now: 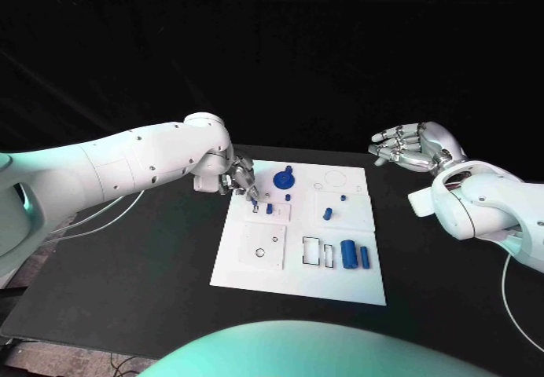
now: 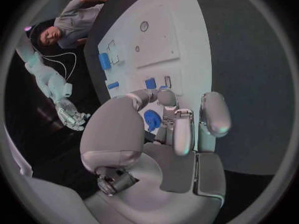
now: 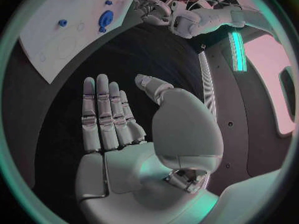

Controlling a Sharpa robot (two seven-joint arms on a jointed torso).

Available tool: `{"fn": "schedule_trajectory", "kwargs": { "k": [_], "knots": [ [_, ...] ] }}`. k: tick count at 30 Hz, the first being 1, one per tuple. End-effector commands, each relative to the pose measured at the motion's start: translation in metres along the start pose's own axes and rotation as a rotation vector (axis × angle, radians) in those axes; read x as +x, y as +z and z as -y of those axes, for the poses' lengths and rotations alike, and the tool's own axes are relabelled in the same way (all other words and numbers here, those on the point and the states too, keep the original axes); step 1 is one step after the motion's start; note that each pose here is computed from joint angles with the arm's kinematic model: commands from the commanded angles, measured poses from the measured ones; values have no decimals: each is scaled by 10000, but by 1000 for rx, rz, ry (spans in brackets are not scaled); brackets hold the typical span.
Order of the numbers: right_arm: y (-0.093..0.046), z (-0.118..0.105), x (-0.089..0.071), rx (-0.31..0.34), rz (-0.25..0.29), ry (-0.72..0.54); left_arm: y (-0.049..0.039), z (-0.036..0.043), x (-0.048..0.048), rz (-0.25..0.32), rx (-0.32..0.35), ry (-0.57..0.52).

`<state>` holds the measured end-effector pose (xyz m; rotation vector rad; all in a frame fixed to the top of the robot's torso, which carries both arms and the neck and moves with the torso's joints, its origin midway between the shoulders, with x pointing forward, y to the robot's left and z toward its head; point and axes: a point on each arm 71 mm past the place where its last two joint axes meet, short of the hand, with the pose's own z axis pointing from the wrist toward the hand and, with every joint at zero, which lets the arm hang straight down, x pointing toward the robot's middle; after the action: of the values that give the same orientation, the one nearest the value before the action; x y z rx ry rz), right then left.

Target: Assemble the parts on the task board

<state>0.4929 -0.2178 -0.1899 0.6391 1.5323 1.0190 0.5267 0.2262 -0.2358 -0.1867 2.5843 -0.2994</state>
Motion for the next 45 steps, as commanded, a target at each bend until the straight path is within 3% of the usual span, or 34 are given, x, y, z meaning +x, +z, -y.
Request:
{"fn": "schedule_trajectory", "kwargs": {
  "k": [1, 24, 45],
  "knots": [
    [0, -7, 15, -9, -15, -5, 8, 31, 44, -63, 7, 64],
    [2, -7, 23, -10, -17, -4, 84, 93, 42, -53, -5, 59],
    [1, -1, 26, -9, -17, -4, 117, 74, 80, -75, -16, 62]
  ]
}}
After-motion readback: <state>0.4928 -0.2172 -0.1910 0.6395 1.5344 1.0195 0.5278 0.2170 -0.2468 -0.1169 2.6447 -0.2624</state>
